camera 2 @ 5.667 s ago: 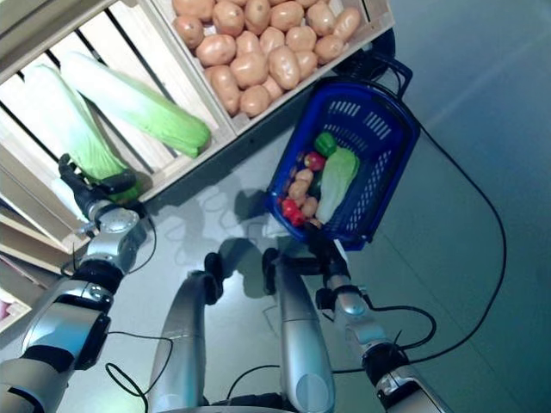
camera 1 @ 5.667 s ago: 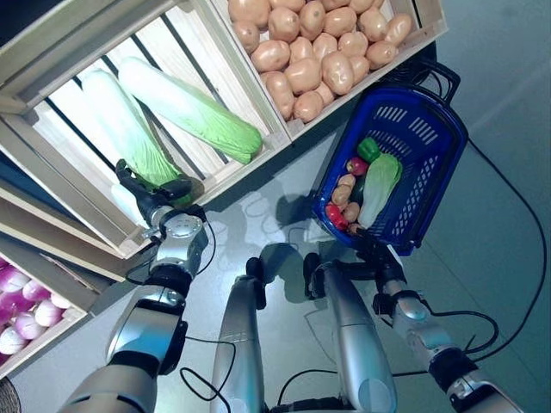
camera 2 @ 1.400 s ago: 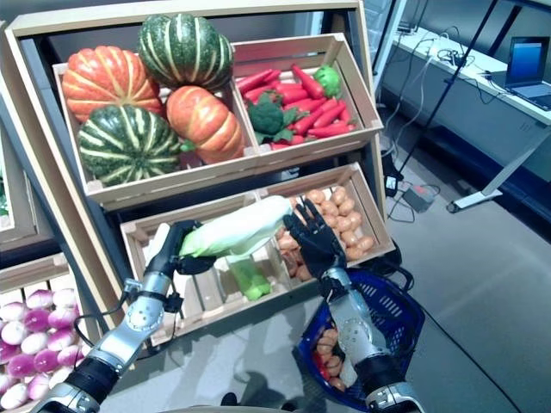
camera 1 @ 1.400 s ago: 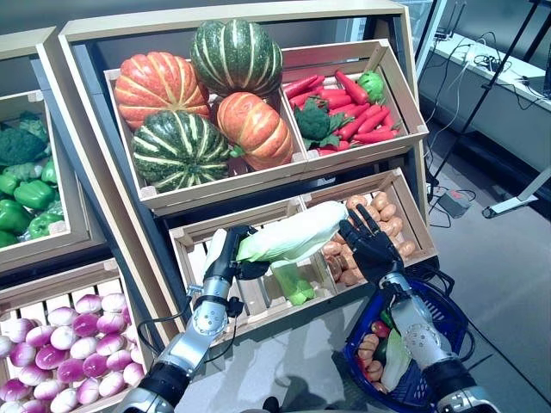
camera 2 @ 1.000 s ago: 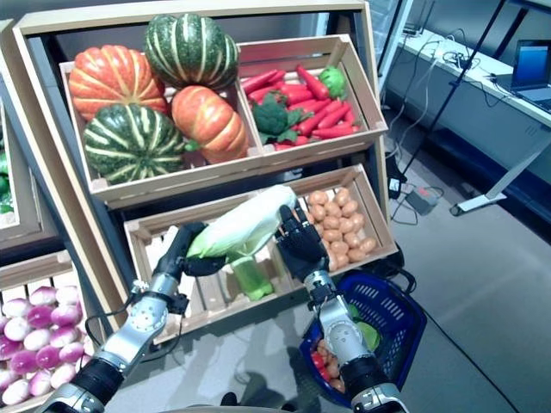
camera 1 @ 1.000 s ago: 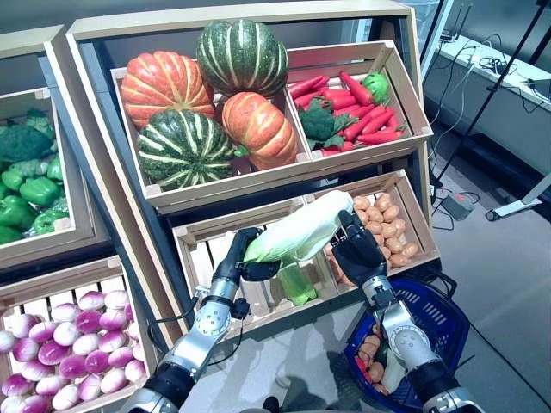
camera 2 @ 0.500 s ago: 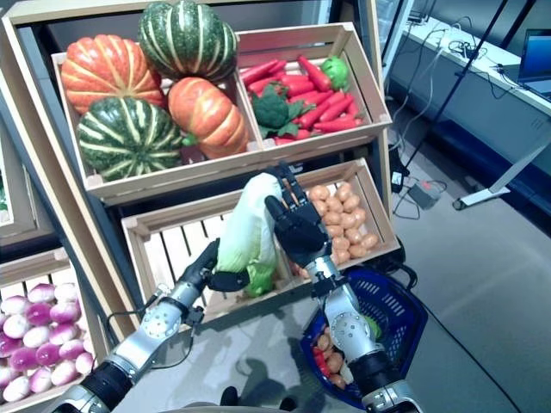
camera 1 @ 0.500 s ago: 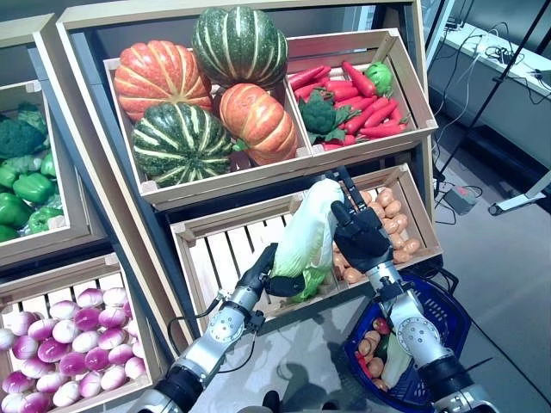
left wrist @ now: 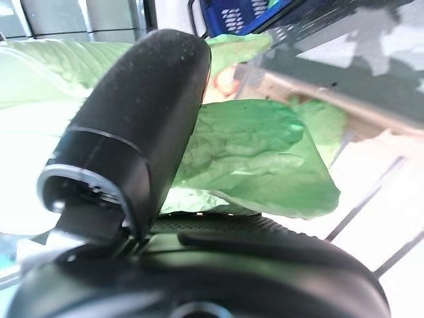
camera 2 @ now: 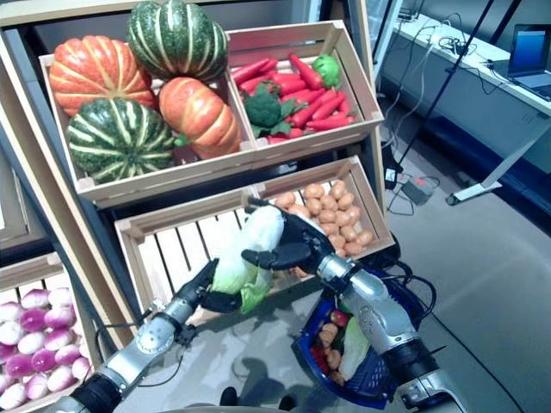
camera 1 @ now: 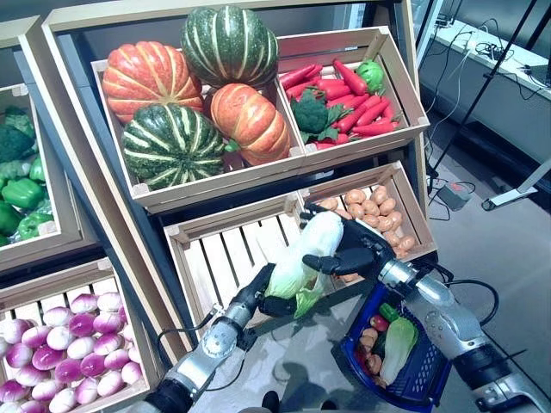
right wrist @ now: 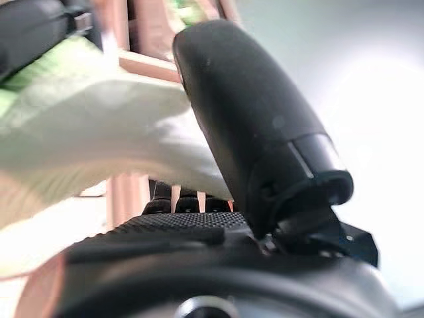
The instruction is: Put vegetables into the basket
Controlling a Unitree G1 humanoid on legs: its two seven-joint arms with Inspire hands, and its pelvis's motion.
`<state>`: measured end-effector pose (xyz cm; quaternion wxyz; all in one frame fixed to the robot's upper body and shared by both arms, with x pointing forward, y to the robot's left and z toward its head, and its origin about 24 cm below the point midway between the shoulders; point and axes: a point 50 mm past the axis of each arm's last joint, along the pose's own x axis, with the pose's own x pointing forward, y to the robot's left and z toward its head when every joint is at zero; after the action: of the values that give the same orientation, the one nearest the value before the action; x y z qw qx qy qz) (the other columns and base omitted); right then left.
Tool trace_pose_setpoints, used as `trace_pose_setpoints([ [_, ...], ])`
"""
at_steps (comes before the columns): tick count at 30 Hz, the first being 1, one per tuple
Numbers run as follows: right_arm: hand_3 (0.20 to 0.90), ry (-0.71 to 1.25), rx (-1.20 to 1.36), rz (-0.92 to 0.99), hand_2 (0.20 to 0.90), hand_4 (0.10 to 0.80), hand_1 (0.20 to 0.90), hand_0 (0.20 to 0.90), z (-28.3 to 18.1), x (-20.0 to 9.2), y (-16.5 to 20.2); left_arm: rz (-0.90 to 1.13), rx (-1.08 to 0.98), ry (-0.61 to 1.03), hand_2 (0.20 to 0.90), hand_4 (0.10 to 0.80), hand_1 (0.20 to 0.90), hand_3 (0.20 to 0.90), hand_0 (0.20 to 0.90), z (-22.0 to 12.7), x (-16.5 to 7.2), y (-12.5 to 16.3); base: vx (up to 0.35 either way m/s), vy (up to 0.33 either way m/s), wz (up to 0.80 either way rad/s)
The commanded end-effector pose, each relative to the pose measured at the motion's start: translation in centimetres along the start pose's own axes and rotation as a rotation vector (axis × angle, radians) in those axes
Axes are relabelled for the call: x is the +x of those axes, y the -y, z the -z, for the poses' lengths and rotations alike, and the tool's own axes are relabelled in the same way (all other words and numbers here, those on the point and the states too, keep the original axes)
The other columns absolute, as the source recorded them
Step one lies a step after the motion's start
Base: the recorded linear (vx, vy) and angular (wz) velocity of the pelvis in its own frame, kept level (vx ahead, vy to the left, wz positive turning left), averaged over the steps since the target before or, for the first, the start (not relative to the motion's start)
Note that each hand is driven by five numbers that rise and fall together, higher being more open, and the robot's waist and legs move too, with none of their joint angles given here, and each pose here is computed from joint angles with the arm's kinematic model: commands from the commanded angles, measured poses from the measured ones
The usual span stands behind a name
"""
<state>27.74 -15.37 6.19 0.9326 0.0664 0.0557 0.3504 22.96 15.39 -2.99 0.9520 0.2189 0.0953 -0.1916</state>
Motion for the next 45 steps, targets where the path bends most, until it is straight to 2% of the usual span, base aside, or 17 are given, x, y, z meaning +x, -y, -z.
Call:
trace_pose_setpoints([
  [1,0.9,0.164,-0.071,-0.098,0.9,0.8,0.9,0.9,-4.1,2.5,-1.8,0.01,0.027,0.283,0.3,0.4,0.3,0.3,0.3,-5.7,2.8,-0.2,0.0,0.0,0.0],
  [7,0.9,0.204,0.139,-0.106,0.9,0.8,0.9,0.9,-2.9,3.3,-2.3,0.021,0.024,0.324,0.3,0.4,0.3,0.3,0.3,-6.1,2.6,0.2,0.0,0.0,0.0],
  [15,0.9,0.31,0.261,-0.071,0.9,0.8,0.9,0.9,-2.9,3.7,-2.8,0.038,0.012,0.341,0.3,0.4,0.3,0.3,0.3,-6.5,2.5,0.8,0.0,0.0,0.0],
  [16,0.641,0.333,0.275,-0.06,0.641,0.627,0.641,0.641,-3.1,3.8,-2.8,0.037,0.011,0.342,0.3,0.4,0.3,0.3,0.3,-6.5,2.5,0.8,0.0,0.0,0.0],
  [17,0.505,0.355,0.284,-0.054,0.505,0.536,0.505,0.505,-3.3,3.8,-2.8,0.037,0.01,0.342,0.3,0.4,0.3,0.3,0.3,-6.5,2.5,0.9,0.0,0.0,0.0],
  [18,0.326,0.379,0.295,-0.05,0.326,0.417,0.326,0.326,-3.5,3.8,-2.9,0.038,0.009,0.341,0.3,0.4,0.3,0.3,0.3,-6.5,2.5,0.9,0.0,0.0,0.0],
  [19,0.3,0.404,0.312,-0.045,0.3,0.4,0.3,0.3,-3.7,3.8,-2.9,0.039,0.009,0.341,0.3,0.4,0.3,0.3,0.3,-6.5,2.5,1.0,0.0,0.0,0.0],
  [37,0.3,0.472,0.337,-0.022,0.3,0.4,0.3,0.3,-4.5,4.0,-2.9,0.041,0.009,0.33,0.3,0.4,0.3,0.3,0.3,-6.5,2.6,1.4,0.0,0.0,0.0],
  [38,0.3,0.474,0.335,-0.019,0.3,0.4,0.3,0.3,-4.5,3.9,-2.9,0.032,0.006,0.325,0.561,0.574,0.561,0.561,0.561,-6.4,2.6,1.4,0.0,0.0,0.0],
  [39,0.3,0.476,0.333,-0.016,0.3,0.4,0.3,0.3,-4.6,3.9,-2.8,0.028,-0.002,0.313,0.9,0.8,0.9,0.9,0.9,-6.2,2.6,1.3,0.0,0.0,0.0],
  [45,0.3,0.481,0.305,0.014,0.3,0.4,0.3,0.3,-4.6,3.4,-2.2,0.009,-0.069,0.221,0.9,0.8,0.9,0.9,0.9,-4.9,2.6,1.2,0.0,0.0,0.0],
])
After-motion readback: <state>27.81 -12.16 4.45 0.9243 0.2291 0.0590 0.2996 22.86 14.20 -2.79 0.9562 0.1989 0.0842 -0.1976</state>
